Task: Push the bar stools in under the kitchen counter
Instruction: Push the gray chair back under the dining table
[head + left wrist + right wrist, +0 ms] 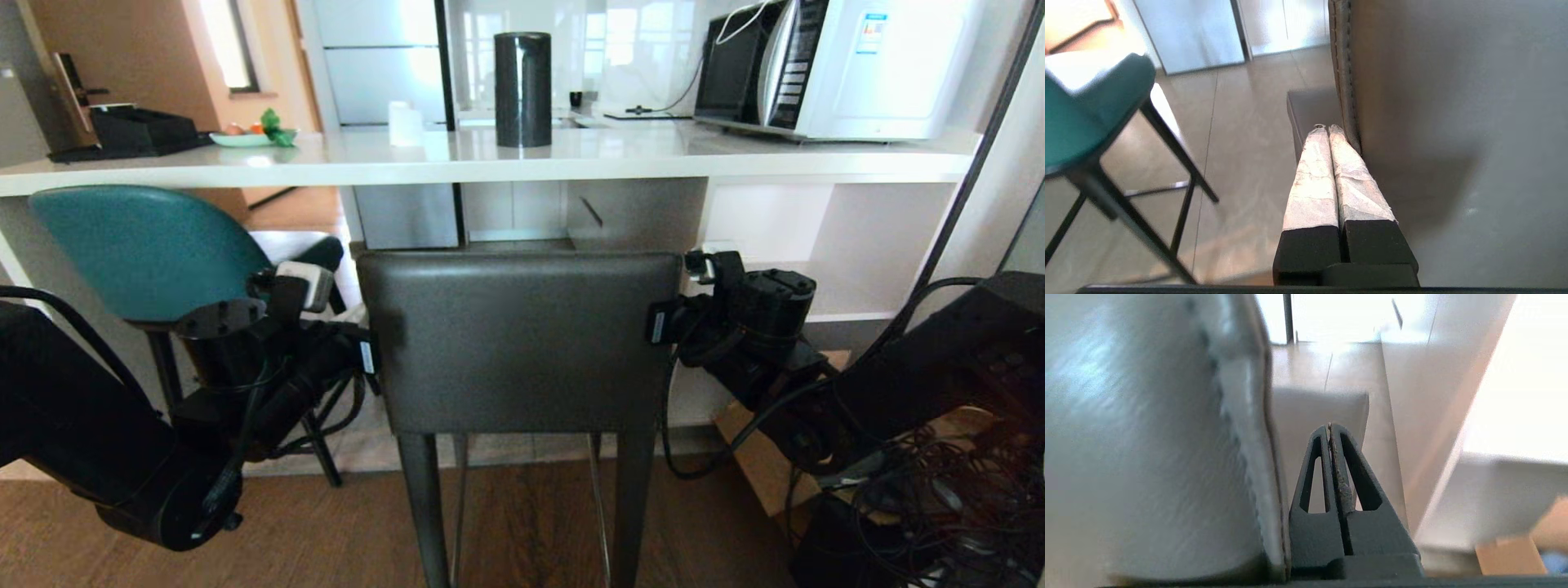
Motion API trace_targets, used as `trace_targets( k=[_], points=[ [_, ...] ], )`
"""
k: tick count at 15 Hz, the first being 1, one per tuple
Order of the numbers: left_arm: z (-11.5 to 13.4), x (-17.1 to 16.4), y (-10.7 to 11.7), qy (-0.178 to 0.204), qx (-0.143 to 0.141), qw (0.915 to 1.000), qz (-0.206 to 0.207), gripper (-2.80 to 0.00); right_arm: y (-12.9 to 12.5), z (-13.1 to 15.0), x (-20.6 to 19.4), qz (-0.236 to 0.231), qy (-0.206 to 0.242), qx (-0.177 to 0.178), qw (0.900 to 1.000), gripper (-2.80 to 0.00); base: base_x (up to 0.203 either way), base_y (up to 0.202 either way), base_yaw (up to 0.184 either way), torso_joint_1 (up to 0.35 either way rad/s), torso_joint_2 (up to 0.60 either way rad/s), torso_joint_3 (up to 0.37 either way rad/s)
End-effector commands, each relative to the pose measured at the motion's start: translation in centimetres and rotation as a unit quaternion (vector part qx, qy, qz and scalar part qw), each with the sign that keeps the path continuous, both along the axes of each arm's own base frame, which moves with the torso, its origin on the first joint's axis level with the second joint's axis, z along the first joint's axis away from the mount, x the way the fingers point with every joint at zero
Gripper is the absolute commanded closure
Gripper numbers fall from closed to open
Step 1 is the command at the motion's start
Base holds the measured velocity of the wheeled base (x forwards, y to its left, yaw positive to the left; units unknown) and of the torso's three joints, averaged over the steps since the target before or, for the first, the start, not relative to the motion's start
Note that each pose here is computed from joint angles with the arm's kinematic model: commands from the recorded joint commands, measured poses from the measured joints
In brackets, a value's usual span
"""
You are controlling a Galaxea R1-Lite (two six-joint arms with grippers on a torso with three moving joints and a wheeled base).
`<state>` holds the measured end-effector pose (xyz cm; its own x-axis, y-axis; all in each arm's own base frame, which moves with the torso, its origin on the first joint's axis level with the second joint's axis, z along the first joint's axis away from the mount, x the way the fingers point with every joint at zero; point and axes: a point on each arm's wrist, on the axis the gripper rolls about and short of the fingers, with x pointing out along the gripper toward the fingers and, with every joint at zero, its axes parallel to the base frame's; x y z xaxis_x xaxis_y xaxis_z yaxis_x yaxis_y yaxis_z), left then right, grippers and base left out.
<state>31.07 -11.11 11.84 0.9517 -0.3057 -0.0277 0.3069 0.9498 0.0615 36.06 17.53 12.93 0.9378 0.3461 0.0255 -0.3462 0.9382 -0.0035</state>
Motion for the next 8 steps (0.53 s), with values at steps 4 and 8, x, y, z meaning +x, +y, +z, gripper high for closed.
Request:
trace_targets(
  k=[4, 8],
  points=[
    [0.0, -0.1, -0.1, 0.001, 0.001, 1.0, -0.002, 0.0, 0.0, -0.1, -0.1, -0.001, 0.004, -0.003, 1.0, 0.0, 0.184, 0.0, 0.001, 0.001, 0.0, 0.007],
    [0.1, -1.0, 0.2, 0.006, 0.003, 1.0, -0.004, 0.0, -0.5, -0.1, -1.3, -0.002, 0.01, -0.009, 1.0, 0.0, 0.113, 0.0, 0.002, 0.0, 0.0, 0.004]
  ],
)
